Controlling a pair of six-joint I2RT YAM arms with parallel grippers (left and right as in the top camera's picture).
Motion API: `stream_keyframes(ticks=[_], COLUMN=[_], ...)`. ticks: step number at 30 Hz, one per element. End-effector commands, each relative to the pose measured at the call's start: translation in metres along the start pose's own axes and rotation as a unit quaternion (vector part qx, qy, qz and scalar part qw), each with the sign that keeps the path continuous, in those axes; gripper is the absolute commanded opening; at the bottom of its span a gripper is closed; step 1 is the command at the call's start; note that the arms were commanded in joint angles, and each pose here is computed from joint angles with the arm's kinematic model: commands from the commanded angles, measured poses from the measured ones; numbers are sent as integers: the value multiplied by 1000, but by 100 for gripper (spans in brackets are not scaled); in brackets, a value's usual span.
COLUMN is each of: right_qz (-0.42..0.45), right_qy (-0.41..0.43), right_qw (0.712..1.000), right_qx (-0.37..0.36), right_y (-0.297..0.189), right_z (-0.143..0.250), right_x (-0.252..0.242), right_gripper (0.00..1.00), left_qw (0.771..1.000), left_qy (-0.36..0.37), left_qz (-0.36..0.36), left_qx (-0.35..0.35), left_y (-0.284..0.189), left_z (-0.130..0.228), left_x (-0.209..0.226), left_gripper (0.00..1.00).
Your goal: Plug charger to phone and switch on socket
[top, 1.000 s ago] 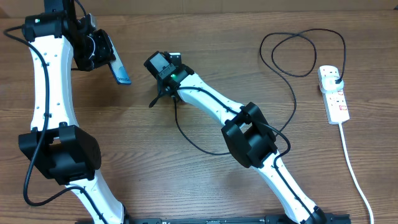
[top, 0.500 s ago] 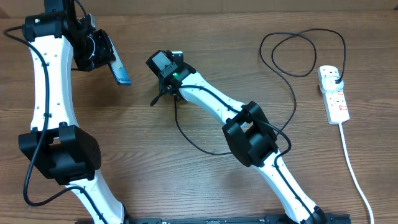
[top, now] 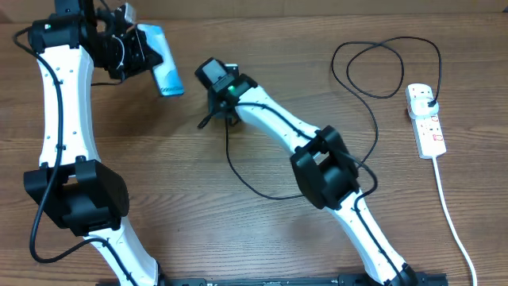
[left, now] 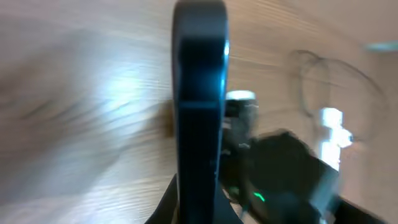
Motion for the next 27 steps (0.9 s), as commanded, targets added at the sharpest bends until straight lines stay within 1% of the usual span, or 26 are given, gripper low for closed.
stream_keyframes(ticks=[1,2,4,6,8,9,13,15,19,21,24,25,26,27], right_qz=[-116,-146,-215,-280,-325,-348,-394,-428,-441,-449,-447,-443,-441,-438], right_qy=[-3,-13,-28,-47,-53,-69,-77,-97,-106,-121,-156,-170,-171,-180], right_qw=[992,987,973,954,939,931,913,895,888,883,881,880,881,879], right_qx=[-58,-67,-85,-100,-97,-88,-75,-84,-79,-60,-14,19,26,48], right_y=[-107,-129,-183,-231,-260,-271,-282,-292,-296,-296,-292,-290,-289,-284], right_z=[-55,-61,-71,-73,-67,-59,-51,-51,-46,-34,-2,17,21,34], right_x=[-3,-4,-9,-14,-16,-13,0,9,12,14,15,15,15,17], right_gripper=[4,4,4,4,4,4,4,4,4,4,4,4,4,4], left_qw=[963,946,917,908,905,895,879,870,869,871,875,880,881,883], left_qy=[106,130,156,159,150,164,188,205,208,206,201,195,193,190], left_qz=[247,297,367,388,396,414,437,445,446,444,439,433,431,428], left_qx=[25,25,29,26,19,23,41,51,52,48,35,23,19,13], left_y=[-27,-37,-54,-63,-71,-80,-93,-96,-97,-97,-97,-97,-97,-97], left_z=[9,9,6,-1,-13,-14,-9,-3,-3,-5,-11,-16,-18,-20], left_x=[-85,-101,-124,-135,-145,-155,-169,-171,-172,-171,-168,-165,-164,-163], left_gripper=[4,4,4,4,4,4,4,4,4,4,4,4,4,4])
Point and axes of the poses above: each gripper's point midway between its finger pads, its own y axis out along the fingers, its own x axis along the line the jaws close on, z = x × y, the point moved 1 cm from there along -y, back along the fingers, and after that the axes turned 12 degrees about -y, right-handed, at the moved point
